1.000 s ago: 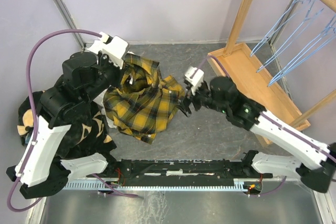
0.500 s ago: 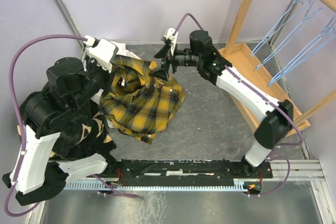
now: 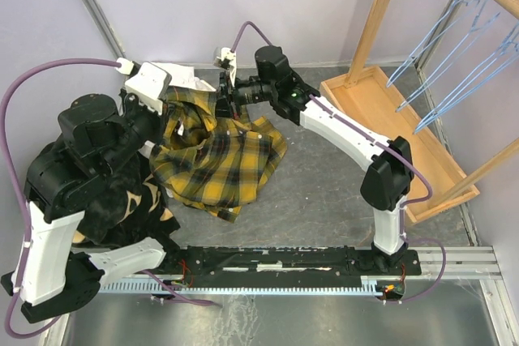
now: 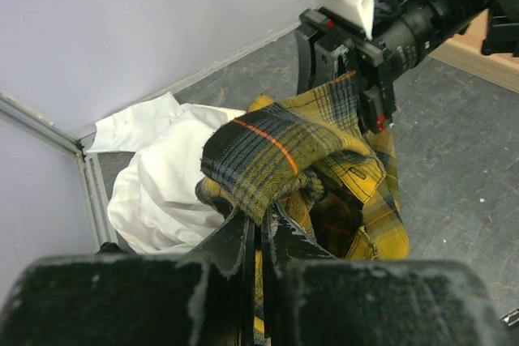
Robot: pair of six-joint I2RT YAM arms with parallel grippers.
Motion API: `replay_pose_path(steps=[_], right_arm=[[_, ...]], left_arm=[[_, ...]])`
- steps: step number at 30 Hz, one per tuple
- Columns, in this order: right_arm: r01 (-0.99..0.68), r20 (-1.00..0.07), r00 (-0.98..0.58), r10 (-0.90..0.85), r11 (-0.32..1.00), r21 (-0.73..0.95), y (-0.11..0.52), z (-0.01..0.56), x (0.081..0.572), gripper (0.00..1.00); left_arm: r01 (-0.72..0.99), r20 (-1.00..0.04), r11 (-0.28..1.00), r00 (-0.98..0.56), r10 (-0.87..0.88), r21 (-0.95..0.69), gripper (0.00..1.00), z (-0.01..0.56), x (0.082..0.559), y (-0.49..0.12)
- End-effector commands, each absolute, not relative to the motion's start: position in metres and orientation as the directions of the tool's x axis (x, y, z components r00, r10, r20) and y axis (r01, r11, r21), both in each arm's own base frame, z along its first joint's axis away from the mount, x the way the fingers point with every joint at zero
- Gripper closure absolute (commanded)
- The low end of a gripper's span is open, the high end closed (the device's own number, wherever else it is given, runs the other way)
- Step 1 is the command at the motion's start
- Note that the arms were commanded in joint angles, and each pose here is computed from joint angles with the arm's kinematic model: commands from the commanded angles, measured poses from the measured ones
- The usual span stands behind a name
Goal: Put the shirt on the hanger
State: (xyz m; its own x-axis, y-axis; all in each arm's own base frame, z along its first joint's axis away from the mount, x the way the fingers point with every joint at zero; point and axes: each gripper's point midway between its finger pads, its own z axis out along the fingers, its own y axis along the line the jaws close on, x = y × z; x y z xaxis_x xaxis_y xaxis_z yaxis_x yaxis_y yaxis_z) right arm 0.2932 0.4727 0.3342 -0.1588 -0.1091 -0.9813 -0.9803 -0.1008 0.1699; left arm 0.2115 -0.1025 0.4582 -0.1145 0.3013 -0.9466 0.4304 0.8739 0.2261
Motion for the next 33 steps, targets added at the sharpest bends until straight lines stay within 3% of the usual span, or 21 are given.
replay_pose_path(steps=[1, 7, 11, 20, 24, 26, 28, 30, 33], right_arm=[[-0.997, -0.998, -0.060, -0.003, 0.046, 0.060, 0.448, 0.397, 0.306, 1.00], [-0.914, -0.989, 0.146, 0.020, 0.386, -0.127, 0.384, 0.476, 0.309, 1.00], [-0.838, -0.969, 0.248, 0.007, 0.504, -0.211, 0.348, 0.519, 0.290, 1.00], [-0.780, -0.946, 0.324, -0.029, 0.557, -0.285, 0.305, 0.573, 0.238, 1.00], [-0.831, -0.966, 0.216, -0.144, 0.492, -0.259, 0.318, 0.529, 0.220, 1.00], [-0.854, -0.962, 0.139, -0.235, 0.463, -0.237, 0.328, 0.478, 0.212, 0.98], [-0.842, -0.955, 0.065, -0.288, 0.498, -0.208, 0.323, 0.438, 0.215, 0.81], [-0.803, -0.951, 0.004, -0.309, 0.565, -0.187, 0.306, 0.411, 0.219, 0.58], [-0.756, -0.945, -0.058, -0.322, 0.632, -0.169, 0.276, 0.383, 0.215, 0.37]], left_arm=[[0.327, -0.973, 0.927, -0.077, 0.219, 0.183, 0.97, 0.479, 0.215, -0.088], [0.241, -0.983, 0.959, -0.065, 0.171, 0.150, 0.97, 0.489, 0.226, -0.081], [0.206, -0.992, 0.971, -0.027, 0.127, 0.119, 0.97, 0.506, 0.233, -0.081], [0.193, -0.993, 0.978, 0.105, 0.053, 0.073, 0.97, 0.559, 0.241, -0.086], [0.186, -0.990, 0.980, 0.133, 0.046, 0.070, 0.97, 0.571, 0.244, -0.088], [0.181, -0.992, 0.980, 0.111, 0.068, 0.087, 0.97, 0.561, 0.250, -0.091], [0.198, -0.993, 0.975, 0.080, 0.088, 0.102, 0.97, 0.546, 0.253, -0.097], [0.250, -0.992, 0.960, 0.031, 0.120, 0.124, 0.97, 0.519, 0.257, -0.110], [0.355, -0.987, 0.926, -0.036, 0.156, 0.133, 0.97, 0.479, 0.257, -0.131]])
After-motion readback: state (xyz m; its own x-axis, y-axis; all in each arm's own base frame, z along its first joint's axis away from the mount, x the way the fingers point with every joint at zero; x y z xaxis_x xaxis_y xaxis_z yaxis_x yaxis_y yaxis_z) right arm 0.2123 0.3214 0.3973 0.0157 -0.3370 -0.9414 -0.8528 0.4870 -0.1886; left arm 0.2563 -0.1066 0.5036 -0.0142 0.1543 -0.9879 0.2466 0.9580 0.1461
